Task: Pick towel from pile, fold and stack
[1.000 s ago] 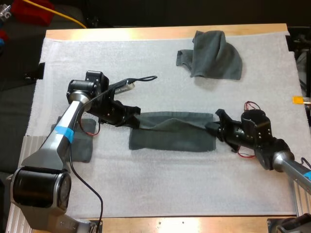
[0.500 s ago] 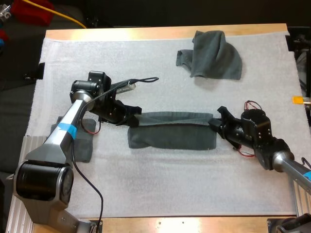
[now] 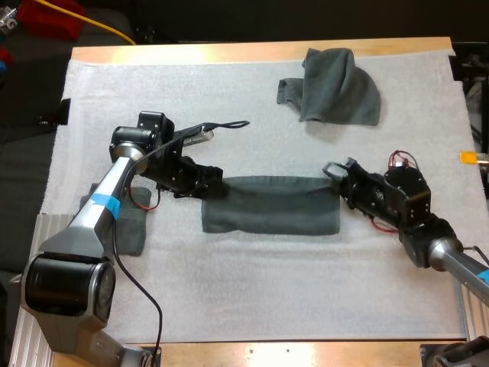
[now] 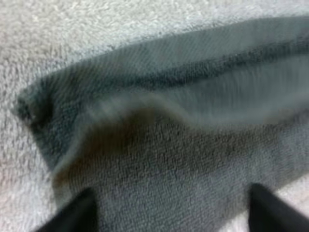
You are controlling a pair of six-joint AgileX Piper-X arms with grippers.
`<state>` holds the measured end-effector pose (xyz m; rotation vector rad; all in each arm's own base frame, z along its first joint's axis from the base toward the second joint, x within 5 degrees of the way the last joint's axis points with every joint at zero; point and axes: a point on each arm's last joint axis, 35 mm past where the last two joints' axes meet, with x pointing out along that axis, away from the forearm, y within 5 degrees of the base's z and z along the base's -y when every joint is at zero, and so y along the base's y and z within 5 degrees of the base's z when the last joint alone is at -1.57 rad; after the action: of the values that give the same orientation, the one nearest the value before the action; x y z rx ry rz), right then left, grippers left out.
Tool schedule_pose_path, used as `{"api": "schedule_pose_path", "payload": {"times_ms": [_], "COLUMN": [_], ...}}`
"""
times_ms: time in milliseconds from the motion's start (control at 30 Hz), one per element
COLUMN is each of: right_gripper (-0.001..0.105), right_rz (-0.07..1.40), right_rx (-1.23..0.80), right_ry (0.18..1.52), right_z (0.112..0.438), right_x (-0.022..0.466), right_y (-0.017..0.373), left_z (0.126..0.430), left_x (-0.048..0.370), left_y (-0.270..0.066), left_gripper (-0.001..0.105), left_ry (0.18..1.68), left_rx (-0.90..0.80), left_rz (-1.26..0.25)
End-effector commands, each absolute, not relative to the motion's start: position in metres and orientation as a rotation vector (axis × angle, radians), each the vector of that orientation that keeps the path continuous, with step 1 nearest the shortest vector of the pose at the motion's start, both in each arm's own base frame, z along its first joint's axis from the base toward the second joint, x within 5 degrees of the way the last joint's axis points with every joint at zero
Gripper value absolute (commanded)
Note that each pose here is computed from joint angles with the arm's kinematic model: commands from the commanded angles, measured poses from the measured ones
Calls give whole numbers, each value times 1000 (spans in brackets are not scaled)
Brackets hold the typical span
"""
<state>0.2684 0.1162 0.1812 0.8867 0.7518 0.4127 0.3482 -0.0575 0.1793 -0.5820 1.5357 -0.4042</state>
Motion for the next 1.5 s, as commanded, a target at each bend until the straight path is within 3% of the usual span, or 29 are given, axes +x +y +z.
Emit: {"api": "schedule_pose_path", "payload": {"times_ms": [0, 300, 733, 1467], "right_gripper": [63, 63, 63, 63], "right_rz": [462, 522, 518, 552], "right_rx": [851, 696, 543, 334], "right_ry": [705, 693, 782, 876], "right_z": [188, 196, 215, 248], "right_x": [272, 264, 235, 168], "right_y": [116, 114, 103, 77], "left_z": [183, 223, 288, 385], "left_x": [350, 339, 302, 199], "left_y": [-59, -57, -53, -41], "left_gripper": [67, 71, 71, 71], "left_ry": [1515, 1424, 1308, 1076], "left_rx": [-580, -524, -462, -450], "left_rz": [-430, -486, -502, -534]}}
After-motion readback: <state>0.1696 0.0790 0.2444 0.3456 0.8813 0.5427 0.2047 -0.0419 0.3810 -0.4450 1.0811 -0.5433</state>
